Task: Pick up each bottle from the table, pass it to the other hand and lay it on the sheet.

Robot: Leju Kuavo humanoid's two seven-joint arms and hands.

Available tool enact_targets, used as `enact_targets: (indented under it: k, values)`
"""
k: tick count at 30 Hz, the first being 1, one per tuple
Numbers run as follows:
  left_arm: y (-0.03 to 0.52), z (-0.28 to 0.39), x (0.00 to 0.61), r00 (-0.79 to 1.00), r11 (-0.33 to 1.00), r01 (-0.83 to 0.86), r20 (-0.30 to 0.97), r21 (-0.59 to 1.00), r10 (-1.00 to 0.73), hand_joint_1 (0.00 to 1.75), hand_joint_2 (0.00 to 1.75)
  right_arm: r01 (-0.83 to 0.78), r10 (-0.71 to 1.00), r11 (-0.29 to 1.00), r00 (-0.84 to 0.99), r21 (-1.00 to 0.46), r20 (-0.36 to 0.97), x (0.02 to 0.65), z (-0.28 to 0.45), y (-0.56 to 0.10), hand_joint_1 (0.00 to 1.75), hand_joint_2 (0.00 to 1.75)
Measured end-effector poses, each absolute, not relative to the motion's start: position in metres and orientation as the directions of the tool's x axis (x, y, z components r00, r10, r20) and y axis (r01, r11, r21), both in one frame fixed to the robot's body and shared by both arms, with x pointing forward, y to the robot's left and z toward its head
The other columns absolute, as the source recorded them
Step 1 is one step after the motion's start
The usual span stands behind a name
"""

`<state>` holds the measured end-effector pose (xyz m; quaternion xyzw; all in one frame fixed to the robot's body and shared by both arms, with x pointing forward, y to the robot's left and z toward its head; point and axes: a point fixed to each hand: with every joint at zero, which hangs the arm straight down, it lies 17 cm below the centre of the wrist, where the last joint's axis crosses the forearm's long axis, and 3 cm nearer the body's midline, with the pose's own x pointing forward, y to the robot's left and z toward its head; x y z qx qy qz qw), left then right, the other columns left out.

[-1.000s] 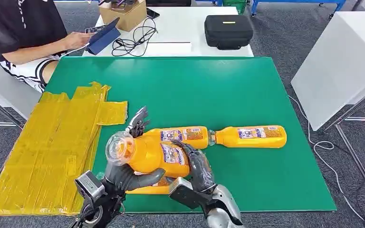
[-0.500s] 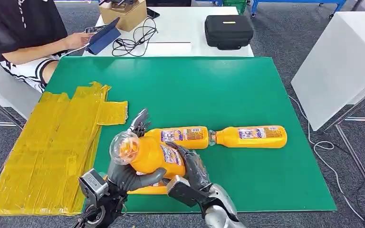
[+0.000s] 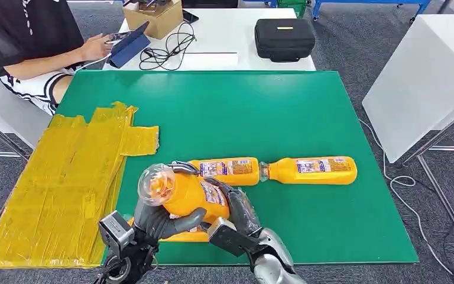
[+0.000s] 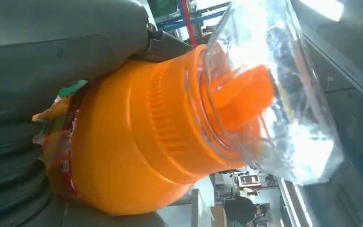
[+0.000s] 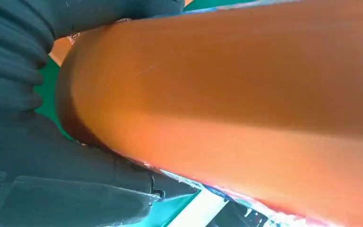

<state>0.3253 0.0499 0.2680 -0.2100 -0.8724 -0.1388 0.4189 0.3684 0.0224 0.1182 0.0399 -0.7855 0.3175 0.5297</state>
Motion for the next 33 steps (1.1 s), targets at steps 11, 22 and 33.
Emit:
enact_targets:
  k: [11,22,33]
  values:
    - [0.053,0.273,0.326,-0.573,0.88,0.472,0.777,0.052,0.261,1.75,1.75,-0.349,0.225,0.84,-0.472,-0.415,0.852,0.362,0.14,0.009,0.54,1.75]
    - [0.071,0.283,0.329,-0.61,0.915,0.401,0.757,0.041,0.234,1.75,1.75,-0.135,0.181,0.929,-0.648,-0.344,0.74,0.338,0.228,-0.035,0.0,1.75]
    - [0.149,0.308,0.359,-0.751,0.951,-0.174,0.59,0.256,-0.296,1.75,1.75,0.146,0.285,0.952,-0.747,-0.27,0.6,0.295,0.296,-0.106,0.0,1.75]
